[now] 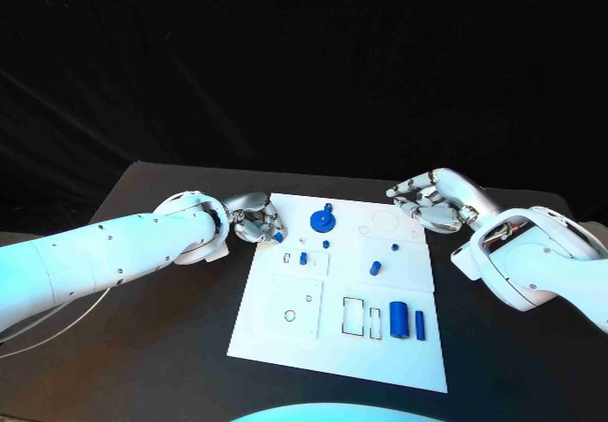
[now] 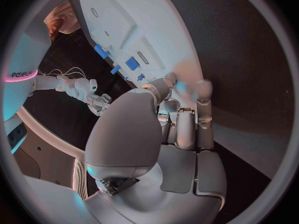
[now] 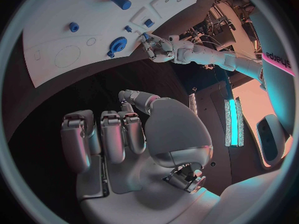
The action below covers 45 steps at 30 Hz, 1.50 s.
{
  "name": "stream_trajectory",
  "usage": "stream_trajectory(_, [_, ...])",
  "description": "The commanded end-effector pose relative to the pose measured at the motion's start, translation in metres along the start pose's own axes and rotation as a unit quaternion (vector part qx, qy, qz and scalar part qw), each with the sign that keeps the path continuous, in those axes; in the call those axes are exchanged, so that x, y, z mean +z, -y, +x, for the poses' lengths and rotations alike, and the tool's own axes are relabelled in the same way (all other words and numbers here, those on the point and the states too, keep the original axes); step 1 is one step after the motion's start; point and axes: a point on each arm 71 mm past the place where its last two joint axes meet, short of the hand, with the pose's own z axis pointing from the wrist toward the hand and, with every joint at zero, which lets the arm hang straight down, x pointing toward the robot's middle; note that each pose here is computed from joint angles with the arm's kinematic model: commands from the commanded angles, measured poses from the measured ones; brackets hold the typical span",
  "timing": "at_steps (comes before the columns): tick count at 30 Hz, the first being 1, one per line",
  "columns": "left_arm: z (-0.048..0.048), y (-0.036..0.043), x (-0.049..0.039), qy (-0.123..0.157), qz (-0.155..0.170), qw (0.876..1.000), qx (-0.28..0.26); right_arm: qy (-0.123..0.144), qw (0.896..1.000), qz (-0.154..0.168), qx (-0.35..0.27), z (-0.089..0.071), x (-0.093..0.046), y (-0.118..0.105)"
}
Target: Assemble the parts on the task board
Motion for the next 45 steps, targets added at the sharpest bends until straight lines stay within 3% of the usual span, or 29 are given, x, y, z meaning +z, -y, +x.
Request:
stream_trajectory(1, [0.0021,-0.0007,-0.0003,-0.008,-0.002,1.0,0.004,0.001,1.0,-0.002,-0.001,-0.0004,0.0001,-0.0004])
stream_trajectory(45, [0.0009,-0.0015,-0.0029,-0.005,0.0,1.0,0.004,0.003,1.0,0.003,-0.002,-0.0006,0.0011,0.0008])
